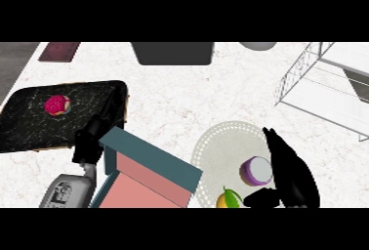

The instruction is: Pick the can from the placemat and place it in the tiered shelf

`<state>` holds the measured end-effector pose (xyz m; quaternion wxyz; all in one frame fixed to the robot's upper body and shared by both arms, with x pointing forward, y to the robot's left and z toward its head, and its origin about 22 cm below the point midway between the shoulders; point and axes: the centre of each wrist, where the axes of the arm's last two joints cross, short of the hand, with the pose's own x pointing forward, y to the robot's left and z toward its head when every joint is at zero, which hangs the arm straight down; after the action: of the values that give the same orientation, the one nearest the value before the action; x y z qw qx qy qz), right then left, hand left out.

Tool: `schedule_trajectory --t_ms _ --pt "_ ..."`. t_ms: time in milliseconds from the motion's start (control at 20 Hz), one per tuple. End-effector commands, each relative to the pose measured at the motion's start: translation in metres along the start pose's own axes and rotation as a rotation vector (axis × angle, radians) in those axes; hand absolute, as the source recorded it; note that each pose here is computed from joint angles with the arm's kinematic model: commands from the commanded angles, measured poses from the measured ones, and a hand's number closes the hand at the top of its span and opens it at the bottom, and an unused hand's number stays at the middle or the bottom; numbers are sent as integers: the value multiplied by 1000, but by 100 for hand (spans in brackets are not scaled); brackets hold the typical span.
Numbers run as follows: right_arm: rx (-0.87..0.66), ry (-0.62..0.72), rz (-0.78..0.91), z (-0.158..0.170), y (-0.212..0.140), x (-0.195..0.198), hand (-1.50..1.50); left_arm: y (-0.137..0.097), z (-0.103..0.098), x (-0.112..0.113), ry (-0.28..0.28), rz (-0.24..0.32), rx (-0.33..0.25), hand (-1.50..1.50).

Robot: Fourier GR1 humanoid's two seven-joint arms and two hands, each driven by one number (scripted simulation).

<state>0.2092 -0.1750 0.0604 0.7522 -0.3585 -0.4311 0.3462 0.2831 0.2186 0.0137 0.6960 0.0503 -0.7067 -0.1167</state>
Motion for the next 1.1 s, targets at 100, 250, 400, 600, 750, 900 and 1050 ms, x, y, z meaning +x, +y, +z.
schedule_trajectory --t_ms 100,250,400,600,750,900,1050 --pt "2 9 -1 4 17 6 -150 -1 5 -16 -15 -15 13 0" --pt "11 -9 1 -11 4 -15 -150 18 -5 -1 24 -1 -2 0" --pt "20 -1 9 -13 15 -18 -150 -5 5 16 1 24 -5 0" --pt "38 5 16 -16 28 -13 -150 11 -6 -1 13 16 10 0" --pt "76 1 37 -22 40 -15 150 -15 -4 -16 -6 1 -3 0" --pt "88 -42 97 -17 42 -8 150 6 -4 5 1 1 -5 0" --pt "70 -46 165 -36 26 -13 150 12 -5 -4 12 15 -11 0"
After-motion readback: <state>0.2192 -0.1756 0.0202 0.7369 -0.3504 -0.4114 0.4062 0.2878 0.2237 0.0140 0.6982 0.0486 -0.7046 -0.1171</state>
